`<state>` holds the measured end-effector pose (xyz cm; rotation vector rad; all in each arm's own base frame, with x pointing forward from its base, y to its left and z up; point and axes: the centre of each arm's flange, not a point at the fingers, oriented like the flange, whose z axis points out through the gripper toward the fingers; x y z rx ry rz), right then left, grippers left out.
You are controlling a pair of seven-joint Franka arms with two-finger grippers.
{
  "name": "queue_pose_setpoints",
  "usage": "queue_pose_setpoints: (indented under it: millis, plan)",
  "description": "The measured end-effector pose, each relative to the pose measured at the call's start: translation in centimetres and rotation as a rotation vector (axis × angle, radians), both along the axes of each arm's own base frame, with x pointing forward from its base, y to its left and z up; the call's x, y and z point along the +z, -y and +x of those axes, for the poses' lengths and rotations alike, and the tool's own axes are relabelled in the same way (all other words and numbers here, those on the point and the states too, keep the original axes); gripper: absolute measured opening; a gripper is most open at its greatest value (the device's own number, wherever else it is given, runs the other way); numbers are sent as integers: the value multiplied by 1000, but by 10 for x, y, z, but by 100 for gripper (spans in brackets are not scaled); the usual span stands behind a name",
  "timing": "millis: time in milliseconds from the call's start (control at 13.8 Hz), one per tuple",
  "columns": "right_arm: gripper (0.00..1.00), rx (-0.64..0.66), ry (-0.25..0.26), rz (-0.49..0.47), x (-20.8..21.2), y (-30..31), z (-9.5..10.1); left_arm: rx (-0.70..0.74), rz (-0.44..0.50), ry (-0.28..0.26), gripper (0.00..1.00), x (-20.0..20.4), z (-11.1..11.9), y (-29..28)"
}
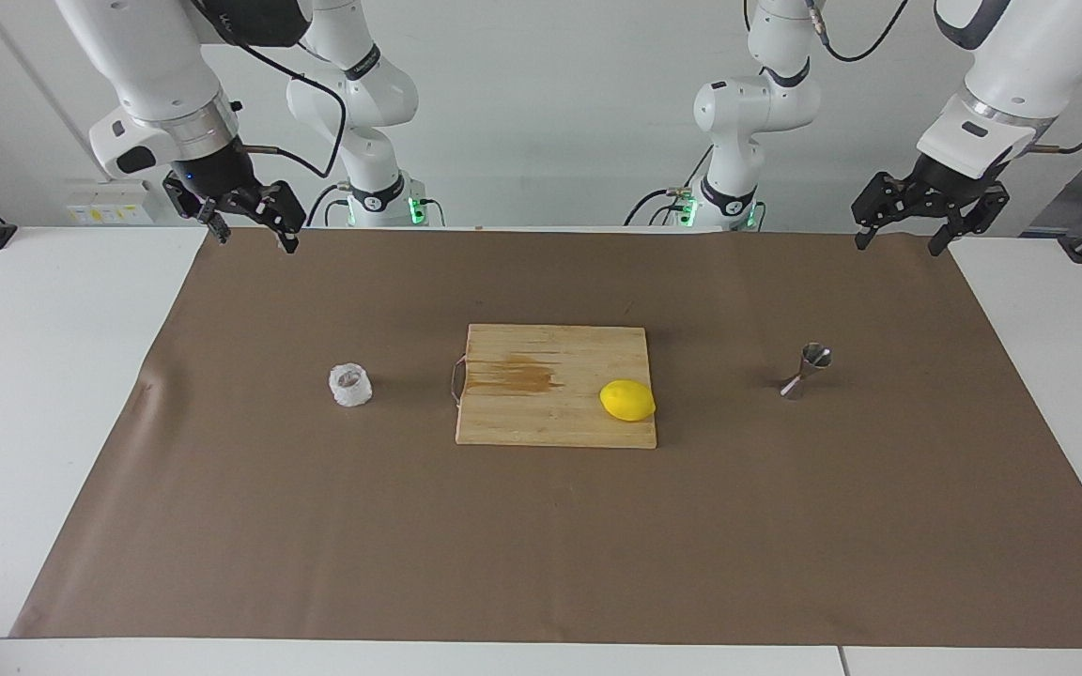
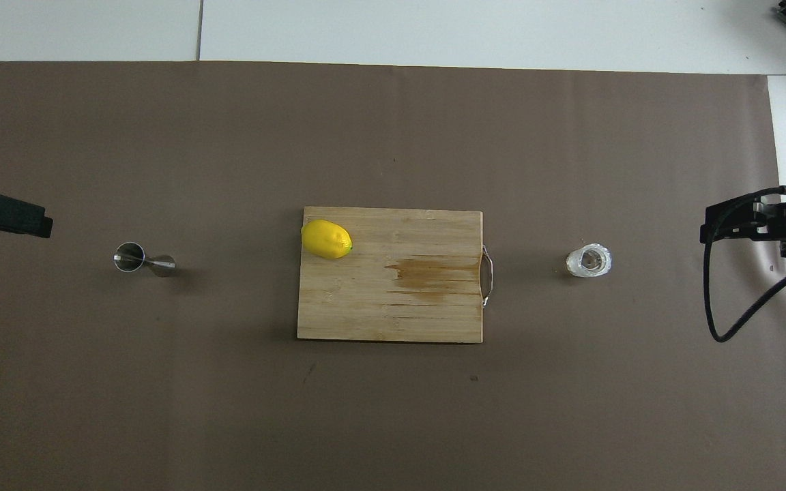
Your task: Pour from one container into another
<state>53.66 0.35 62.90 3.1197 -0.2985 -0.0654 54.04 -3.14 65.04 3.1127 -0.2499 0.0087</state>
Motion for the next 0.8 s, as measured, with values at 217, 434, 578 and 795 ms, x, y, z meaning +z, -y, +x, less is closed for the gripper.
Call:
queue_pose_setpoints:
  millis: [217,434,578,795]
  plan:
    - [100,0,0,0,0,0,0,0,0,0,100,0,0,0]
    - [100,0,0,0,0,0,0,0,0,3,100,0,0,0]
    - [100,0,0,0,0,0,0,0,0,4,100,1,0,0]
    - [100,0,0,0,0,0,0,2,-3,1,100,-1,1,-1]
